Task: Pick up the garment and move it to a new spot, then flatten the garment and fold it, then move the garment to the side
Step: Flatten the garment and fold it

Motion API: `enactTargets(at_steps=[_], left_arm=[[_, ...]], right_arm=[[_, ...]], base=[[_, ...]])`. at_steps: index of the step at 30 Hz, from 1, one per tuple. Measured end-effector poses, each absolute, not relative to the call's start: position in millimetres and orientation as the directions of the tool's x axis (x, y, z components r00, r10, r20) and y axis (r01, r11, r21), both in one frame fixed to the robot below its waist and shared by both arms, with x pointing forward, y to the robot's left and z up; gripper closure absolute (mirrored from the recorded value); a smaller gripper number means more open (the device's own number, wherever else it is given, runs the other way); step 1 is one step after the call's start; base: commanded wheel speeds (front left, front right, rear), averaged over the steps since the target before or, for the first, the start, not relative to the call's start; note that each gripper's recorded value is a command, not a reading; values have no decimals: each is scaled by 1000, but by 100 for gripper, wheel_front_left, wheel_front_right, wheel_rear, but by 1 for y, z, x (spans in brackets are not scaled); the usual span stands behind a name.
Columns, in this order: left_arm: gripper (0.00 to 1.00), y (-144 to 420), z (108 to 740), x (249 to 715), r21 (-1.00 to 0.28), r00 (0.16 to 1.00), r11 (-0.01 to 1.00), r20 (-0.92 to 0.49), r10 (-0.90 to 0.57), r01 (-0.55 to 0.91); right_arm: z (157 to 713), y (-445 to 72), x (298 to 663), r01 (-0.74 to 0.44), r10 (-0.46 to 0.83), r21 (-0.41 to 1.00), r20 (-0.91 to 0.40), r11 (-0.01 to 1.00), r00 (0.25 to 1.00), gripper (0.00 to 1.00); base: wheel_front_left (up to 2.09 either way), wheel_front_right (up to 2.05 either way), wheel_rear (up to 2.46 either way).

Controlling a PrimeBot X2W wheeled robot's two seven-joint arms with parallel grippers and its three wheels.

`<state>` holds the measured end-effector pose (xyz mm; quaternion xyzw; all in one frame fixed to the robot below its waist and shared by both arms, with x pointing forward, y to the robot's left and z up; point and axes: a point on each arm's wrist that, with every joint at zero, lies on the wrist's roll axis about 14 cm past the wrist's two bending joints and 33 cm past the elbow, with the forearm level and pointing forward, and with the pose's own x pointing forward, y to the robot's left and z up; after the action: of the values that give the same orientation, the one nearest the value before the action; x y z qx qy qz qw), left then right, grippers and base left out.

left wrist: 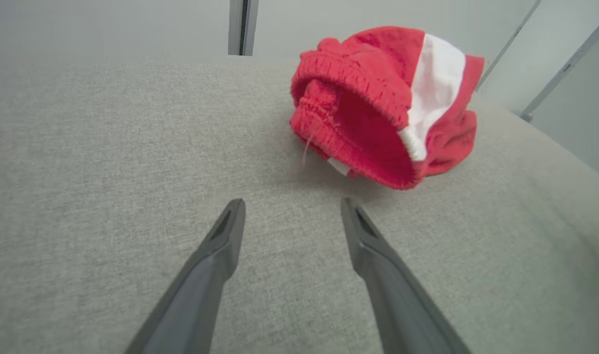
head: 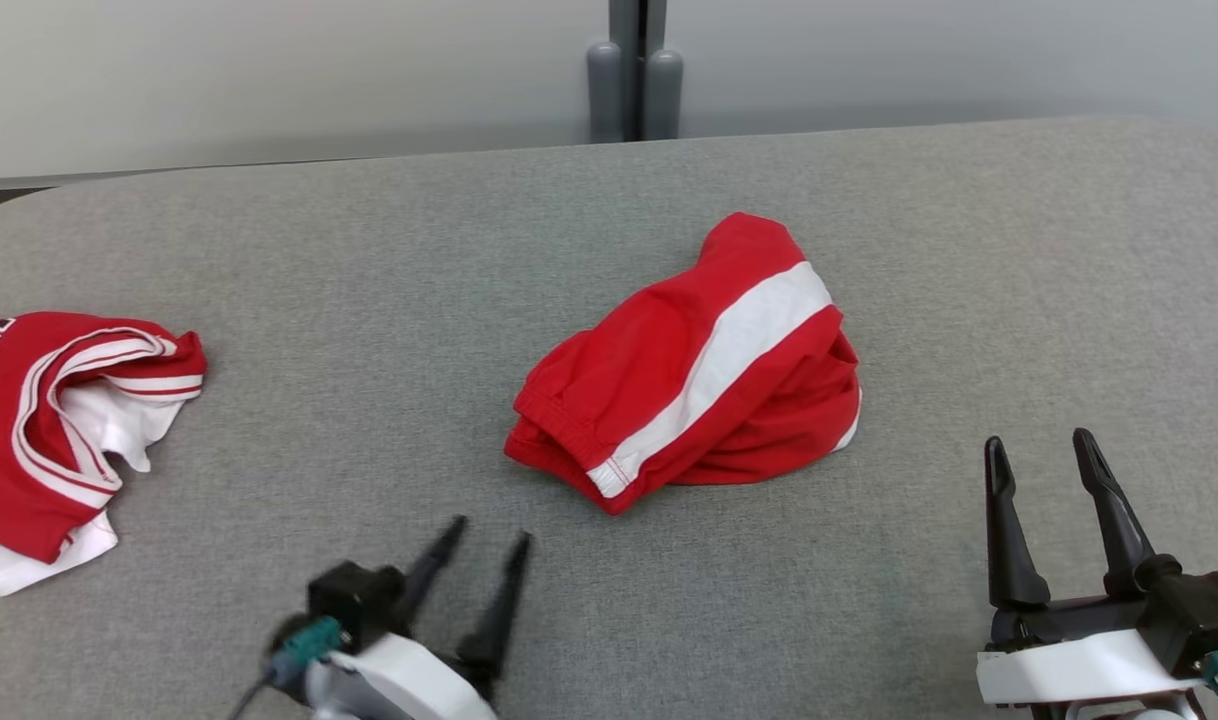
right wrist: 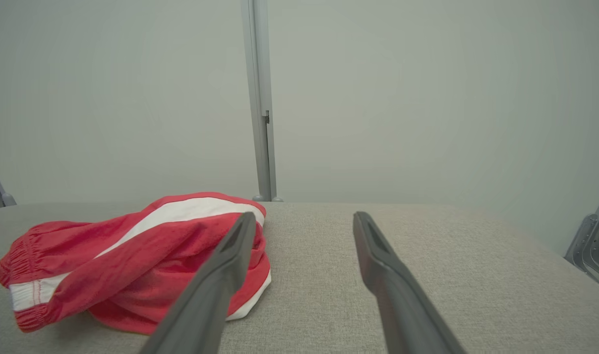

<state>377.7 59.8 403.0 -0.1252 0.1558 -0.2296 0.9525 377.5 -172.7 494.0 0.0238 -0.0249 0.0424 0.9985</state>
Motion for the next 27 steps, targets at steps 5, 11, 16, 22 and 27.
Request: enactTargets(at_steps=[5,11,16,22,27], left_arm=[[0,12,430,346,-545,811,731,-147,-567,412],[0,-4,451,351,-634,775,638,-96,-625,437],[0,-13,450,360,-653,750,612,-101,-654,446],[0,-15,436,371,-647,726,618,-142,-673,446],[0,-19,431,376,-651,710,610,-152,-688,452]], right_arm=[[492,-163,380,-114,112,48,47,992,993,0],[497,-156,386,-136,133,46,64,990,989,0],[496,-163,385,-116,114,39,61,992,992,0],[496,-174,383,-82,80,38,60,996,995,0],[495,-182,380,-58,56,38,52,998,997,0]], base=[[0,0,0],[0,0,0],[0,0,0],[0,0,0],[0,0,0]])
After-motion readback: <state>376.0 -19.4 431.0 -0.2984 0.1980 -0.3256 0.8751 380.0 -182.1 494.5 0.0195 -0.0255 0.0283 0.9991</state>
